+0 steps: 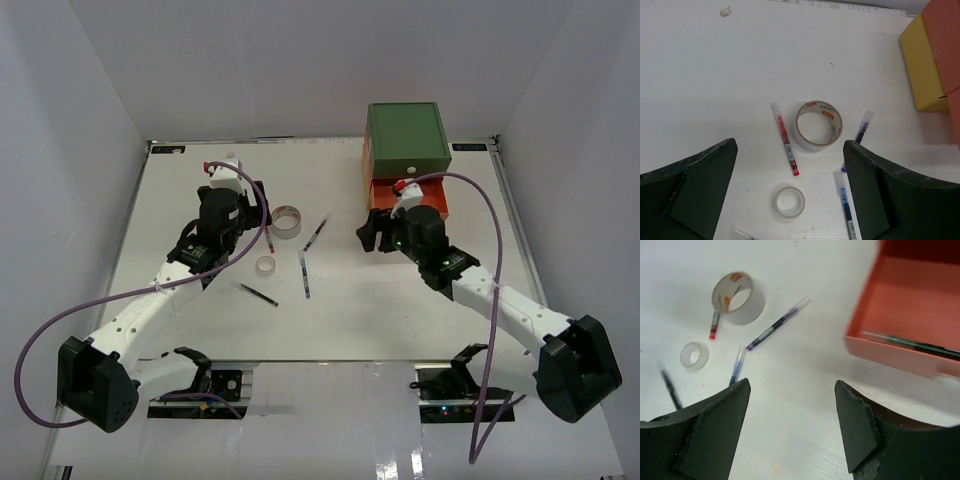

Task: Sort the stationery into containers
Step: Pick up the pen from the center of the board.

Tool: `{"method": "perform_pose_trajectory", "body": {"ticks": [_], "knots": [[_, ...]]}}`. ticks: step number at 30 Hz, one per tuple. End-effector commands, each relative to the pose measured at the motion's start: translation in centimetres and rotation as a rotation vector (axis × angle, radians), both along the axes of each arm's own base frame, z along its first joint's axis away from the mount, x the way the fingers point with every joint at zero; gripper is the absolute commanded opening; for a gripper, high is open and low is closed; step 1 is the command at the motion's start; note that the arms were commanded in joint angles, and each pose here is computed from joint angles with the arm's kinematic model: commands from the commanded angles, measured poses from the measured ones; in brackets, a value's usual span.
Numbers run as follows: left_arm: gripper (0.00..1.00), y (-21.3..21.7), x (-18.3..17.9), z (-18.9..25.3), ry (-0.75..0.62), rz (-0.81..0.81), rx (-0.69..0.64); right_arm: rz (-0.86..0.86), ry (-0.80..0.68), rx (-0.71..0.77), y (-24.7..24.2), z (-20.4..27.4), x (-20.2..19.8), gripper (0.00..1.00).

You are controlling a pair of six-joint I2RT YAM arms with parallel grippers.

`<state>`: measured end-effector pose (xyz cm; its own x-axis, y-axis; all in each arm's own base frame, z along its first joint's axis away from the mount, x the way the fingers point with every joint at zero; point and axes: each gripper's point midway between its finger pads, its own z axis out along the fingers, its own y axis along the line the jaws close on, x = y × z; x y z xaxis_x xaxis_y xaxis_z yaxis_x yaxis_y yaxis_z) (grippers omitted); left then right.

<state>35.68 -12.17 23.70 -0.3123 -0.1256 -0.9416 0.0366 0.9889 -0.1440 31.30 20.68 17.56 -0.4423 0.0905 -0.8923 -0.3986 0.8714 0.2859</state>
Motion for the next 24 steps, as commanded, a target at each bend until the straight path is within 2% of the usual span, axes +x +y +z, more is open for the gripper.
{"method": "perform_pose_trajectory", "body": {"ticks": [1,2,8,10,11,14,24], "knots": [[0.98,1.0,0.1,0.9,-0.019,0.053,-0.006,0.066,0.059,-0.149,2.9,-1.2,-0.7,0.75],[0.98,1.3,0.1,0.9,-0.019,0.064,-0.005,0.112,0.081,-0.174,4.7,-1.7,-1.7,0.75],[0.98,3.0,0.3,0.5,-0.009,0.162,0.004,0.247,0.206,-0.285,12.3,-4.9,-2.6,0.76],[0.98,3.3,0.3,0.4,-0.009,0.178,0.003,0.284,0.271,-0.34,14.1,-7.6,-3.5,0.75],[0.98,3.6,0.3,0.4,-0.008,0.189,0.006,0.293,0.261,-0.329,15.4,-6.9,-3.1,0.75],[0.98,3.9,0.3,0.5,-0.01,0.209,0.003,0.311,0.299,-0.361,17.5,-9.1,-3.5,0.74],[0.98,4.3,0.3,0.7,-0.016,0.217,-0.005,0.303,0.387,-0.429,18.2,-14.5,-4.2,0.56]]}}
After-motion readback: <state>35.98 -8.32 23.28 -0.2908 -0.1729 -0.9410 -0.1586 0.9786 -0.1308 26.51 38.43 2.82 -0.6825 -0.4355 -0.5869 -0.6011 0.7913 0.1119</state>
